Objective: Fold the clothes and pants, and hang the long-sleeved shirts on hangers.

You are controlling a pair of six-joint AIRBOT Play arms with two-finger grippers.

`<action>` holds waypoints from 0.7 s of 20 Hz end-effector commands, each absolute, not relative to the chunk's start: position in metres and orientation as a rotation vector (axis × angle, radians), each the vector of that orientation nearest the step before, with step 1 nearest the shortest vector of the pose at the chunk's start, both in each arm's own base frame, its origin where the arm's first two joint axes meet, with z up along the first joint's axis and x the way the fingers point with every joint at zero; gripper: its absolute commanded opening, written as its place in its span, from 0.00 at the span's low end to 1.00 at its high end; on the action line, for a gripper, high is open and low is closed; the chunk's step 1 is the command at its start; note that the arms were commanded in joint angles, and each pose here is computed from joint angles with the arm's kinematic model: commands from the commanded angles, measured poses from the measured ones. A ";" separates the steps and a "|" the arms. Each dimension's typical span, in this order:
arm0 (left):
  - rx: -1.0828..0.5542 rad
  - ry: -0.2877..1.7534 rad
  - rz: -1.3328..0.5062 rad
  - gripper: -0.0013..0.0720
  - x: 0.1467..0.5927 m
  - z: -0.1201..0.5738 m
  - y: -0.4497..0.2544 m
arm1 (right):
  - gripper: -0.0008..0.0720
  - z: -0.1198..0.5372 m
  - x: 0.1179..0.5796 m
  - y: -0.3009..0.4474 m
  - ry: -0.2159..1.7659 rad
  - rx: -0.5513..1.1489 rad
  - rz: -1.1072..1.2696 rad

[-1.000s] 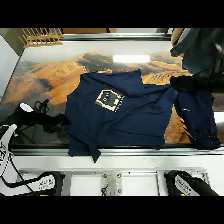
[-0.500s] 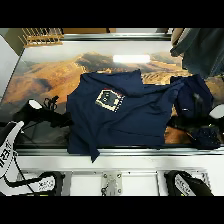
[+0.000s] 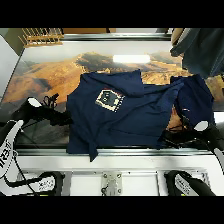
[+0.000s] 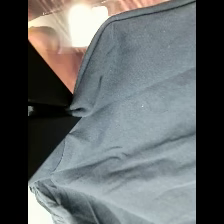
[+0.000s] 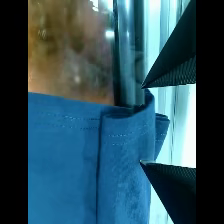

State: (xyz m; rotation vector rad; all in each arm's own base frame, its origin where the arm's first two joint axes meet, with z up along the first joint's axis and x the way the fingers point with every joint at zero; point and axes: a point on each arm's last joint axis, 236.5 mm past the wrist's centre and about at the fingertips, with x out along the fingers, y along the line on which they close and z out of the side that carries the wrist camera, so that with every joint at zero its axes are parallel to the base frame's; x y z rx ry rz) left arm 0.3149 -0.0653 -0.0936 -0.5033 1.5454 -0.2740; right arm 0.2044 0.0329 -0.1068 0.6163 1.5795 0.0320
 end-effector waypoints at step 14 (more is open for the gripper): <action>-0.400 0.951 -0.248 0.04 0.376 0.162 -0.025 | 0.03 0.153 0.345 -0.013 0.971 0.299 0.082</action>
